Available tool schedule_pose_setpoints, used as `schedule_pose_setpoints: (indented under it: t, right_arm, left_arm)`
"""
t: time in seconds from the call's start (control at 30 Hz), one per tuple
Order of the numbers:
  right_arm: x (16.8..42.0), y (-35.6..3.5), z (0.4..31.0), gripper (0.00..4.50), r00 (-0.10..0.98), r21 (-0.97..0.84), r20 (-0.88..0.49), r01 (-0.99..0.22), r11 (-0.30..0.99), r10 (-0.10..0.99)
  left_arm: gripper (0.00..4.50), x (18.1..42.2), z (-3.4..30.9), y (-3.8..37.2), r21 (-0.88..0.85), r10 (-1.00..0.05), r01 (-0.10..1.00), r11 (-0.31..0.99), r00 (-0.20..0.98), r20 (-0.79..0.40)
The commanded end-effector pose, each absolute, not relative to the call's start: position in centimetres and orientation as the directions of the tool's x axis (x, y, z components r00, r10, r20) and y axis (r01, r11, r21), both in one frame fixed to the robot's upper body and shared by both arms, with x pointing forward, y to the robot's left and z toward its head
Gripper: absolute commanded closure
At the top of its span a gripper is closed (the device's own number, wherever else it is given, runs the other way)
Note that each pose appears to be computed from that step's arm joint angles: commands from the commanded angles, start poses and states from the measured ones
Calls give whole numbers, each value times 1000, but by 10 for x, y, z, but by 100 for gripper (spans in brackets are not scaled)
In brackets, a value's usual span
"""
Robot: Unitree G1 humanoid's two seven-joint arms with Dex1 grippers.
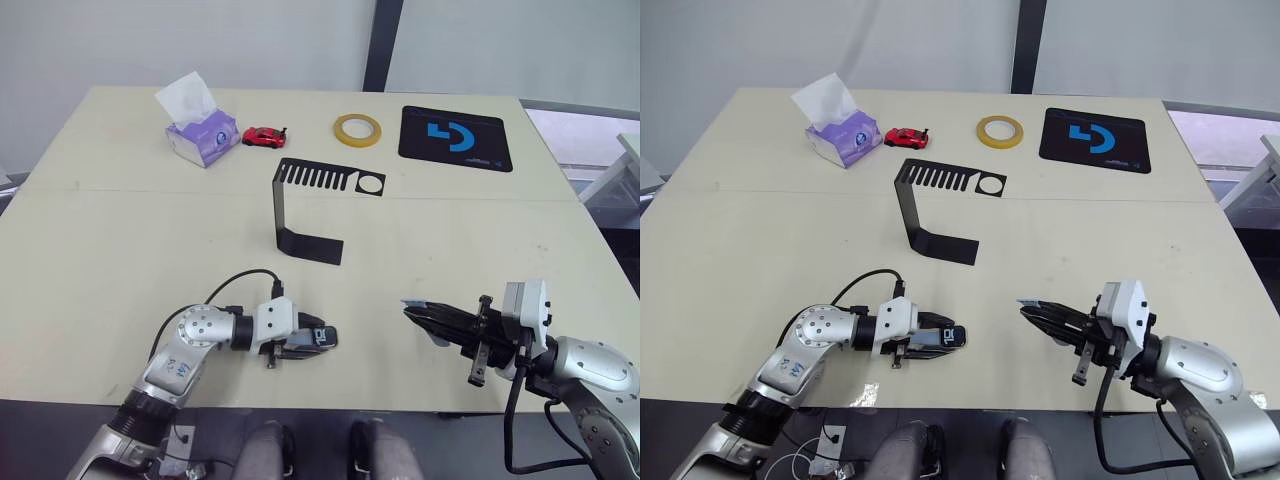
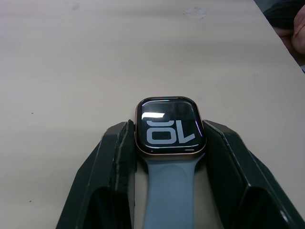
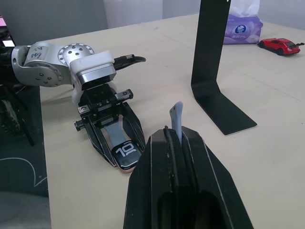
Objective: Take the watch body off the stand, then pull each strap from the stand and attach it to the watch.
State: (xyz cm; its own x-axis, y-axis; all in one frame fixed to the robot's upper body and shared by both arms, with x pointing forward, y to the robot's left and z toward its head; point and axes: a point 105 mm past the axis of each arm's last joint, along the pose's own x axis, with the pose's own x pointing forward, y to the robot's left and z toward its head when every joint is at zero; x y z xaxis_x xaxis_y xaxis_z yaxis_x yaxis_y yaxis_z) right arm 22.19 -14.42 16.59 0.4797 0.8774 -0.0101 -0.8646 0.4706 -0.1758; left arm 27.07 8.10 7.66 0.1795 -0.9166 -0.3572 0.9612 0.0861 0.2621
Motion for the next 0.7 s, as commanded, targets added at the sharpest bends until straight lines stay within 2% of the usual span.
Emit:
schedule_pose_setpoints:
  t: [0.03, 0.17, 0.23, 0.27, 0.37, 0.53, 0.7]
  right_arm:
    - [219, -143, 170, 450, 469, -198, 9, -865, 461, 883]
    - [220, -142, 170, 450, 467, -196, 8, -866, 460, 884]
    - [219, -142, 170, 450, 466, -195, 8, -867, 458, 885]
    - [219, -142, 170, 450, 465, -195, 9, -867, 458, 885]
    - [219, -142, 169, 450, 464, -194, 9, -868, 457, 886]
    - [220, -142, 169, 450, 465, -191, 12, -868, 458, 885]
    - [220, -139, 167, 450, 459, -186, 14, -872, 453, 888]
  left_arm:
    - [284, 274, 71, 89, 251, -902, 962, 102, 197, -385]
    - [284, 278, 78, 87, 255, -907, 959, 120, 211, -365]
    - [181, 280, 85, 84, 257, -916, 956, 138, 222, -335]
    - [148, 280, 87, 83, 265, -918, 954, 138, 224, -328]
    - [7, 275, 96, 85, 333, -929, 935, 120, 224, -294]
    - [7, 268, 96, 97, 333, -927, 931, 147, 248, -283]
    - [7, 264, 93, 91, 320, -931, 937, 142, 236, -279]
